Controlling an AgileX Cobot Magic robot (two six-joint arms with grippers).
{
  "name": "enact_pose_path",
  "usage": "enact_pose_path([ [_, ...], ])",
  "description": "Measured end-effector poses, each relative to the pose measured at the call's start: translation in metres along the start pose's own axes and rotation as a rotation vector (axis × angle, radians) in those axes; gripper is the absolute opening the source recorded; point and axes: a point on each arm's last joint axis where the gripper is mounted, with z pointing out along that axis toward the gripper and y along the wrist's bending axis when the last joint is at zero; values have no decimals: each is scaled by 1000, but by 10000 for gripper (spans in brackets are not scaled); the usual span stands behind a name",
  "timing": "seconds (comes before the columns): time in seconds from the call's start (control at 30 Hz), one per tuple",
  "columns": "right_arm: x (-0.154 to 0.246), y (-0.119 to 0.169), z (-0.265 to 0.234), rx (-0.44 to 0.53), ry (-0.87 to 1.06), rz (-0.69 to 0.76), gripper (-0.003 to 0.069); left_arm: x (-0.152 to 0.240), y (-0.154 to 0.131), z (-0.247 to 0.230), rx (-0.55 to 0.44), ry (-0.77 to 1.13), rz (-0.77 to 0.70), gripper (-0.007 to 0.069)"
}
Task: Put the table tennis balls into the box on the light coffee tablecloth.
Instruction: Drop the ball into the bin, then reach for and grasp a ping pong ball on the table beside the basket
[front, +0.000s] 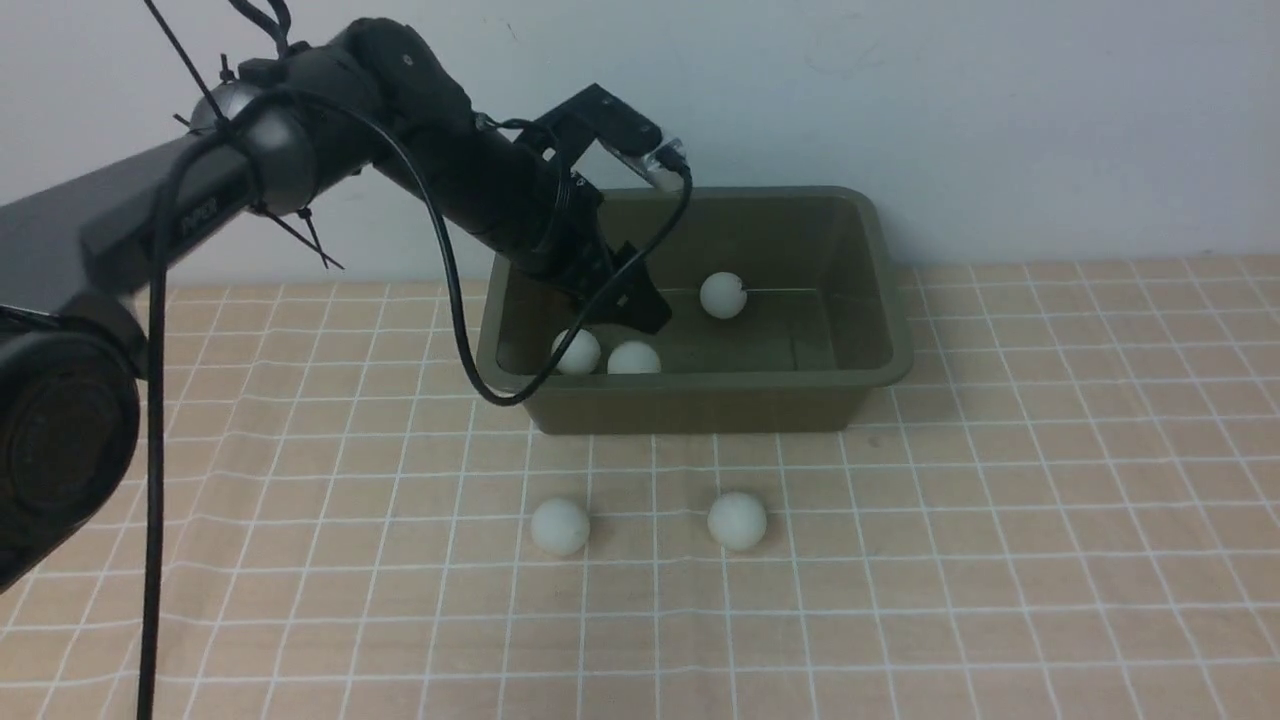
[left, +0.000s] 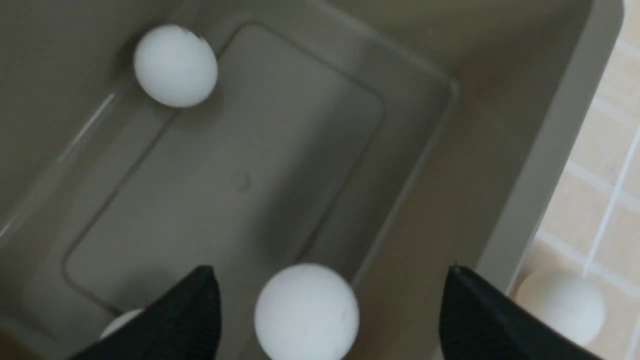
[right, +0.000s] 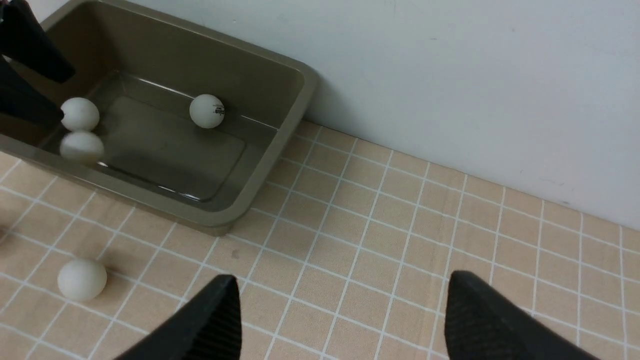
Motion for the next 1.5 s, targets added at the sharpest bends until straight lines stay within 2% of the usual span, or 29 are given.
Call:
enact_pose_path([
  [0.1,0,0,0,0,-4,2,496,-11,-4,-18,-10,15,-57,540],
  [0.23,-5,-1,0,7,-54,24,496,-28,-13,-55,-39,50,-72,507],
  [0.47,-18,-2,-2,14,-202,77,496,-51,-30,-118,-182,10,-117,474],
  [0.77,-21,-1,-2,-4,-231,82,496,-58,-57,-190,-359,-26,-72,468],
  [1.03,-23,1,-3,-23,-251,80,496,-42,-78,-208,-357,-9,-123,468],
  [1.5,-24,2,-3,-31,-262,89,496,-13,-113,-244,-415,25,-106,468],
])
